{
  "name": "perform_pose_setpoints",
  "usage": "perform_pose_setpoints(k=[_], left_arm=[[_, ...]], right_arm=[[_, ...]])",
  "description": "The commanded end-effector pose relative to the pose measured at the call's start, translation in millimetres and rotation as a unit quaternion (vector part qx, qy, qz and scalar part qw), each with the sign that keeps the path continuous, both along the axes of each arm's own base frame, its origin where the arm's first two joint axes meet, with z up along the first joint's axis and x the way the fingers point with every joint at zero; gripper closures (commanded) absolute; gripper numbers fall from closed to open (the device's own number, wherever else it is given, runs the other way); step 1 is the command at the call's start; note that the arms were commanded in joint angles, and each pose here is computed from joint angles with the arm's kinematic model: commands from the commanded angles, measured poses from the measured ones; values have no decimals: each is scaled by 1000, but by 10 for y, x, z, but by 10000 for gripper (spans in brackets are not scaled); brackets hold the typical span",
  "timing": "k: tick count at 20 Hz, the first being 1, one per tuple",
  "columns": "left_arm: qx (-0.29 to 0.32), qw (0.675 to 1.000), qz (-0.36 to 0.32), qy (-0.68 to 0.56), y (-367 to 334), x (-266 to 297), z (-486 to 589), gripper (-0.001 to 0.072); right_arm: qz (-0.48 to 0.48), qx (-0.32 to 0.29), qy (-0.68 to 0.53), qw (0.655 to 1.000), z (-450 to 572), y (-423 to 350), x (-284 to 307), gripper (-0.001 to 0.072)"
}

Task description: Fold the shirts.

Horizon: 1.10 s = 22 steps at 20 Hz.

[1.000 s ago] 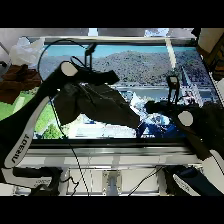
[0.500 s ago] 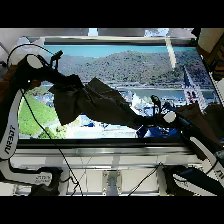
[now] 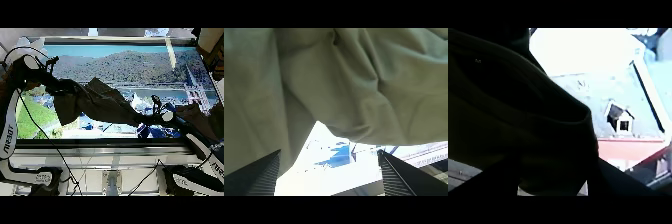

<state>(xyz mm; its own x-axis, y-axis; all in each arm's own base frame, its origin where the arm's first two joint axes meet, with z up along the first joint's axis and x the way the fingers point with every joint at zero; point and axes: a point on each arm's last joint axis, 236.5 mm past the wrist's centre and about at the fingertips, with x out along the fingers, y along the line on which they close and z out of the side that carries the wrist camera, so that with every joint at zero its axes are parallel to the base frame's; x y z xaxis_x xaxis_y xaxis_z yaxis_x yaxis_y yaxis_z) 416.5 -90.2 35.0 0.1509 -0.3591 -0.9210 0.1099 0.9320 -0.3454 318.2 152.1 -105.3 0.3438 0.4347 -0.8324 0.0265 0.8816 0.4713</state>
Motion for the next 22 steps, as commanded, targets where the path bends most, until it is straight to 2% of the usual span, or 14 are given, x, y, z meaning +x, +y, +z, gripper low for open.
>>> perform_pose_setpoints(k=[1, 7, 13, 19, 22], left_arm=[[6, 1000, 0, 3, 31, -13, -11, 16], [4, 1000, 7, 5, 28, -11, -10, 16], [3, 1000, 11, 10, 24, -23, -12, 16], [3, 1000, 11, 10, 24, -22, -12, 16], [3, 1000, 11, 9, 24, -21, -12, 16]], right_arm=[[-11, -3, -22, 1000, 124, -144, 95, 246], [-27, 1, -95, 995, 784, -484, 148, 246], [-46, 5, -10, 999, 263, -585, 75, 246], [-52, 80, 2, 995, 57, -313, 203, 246], [-62, 98, 3, 993, 35, -267, 246, 246]])
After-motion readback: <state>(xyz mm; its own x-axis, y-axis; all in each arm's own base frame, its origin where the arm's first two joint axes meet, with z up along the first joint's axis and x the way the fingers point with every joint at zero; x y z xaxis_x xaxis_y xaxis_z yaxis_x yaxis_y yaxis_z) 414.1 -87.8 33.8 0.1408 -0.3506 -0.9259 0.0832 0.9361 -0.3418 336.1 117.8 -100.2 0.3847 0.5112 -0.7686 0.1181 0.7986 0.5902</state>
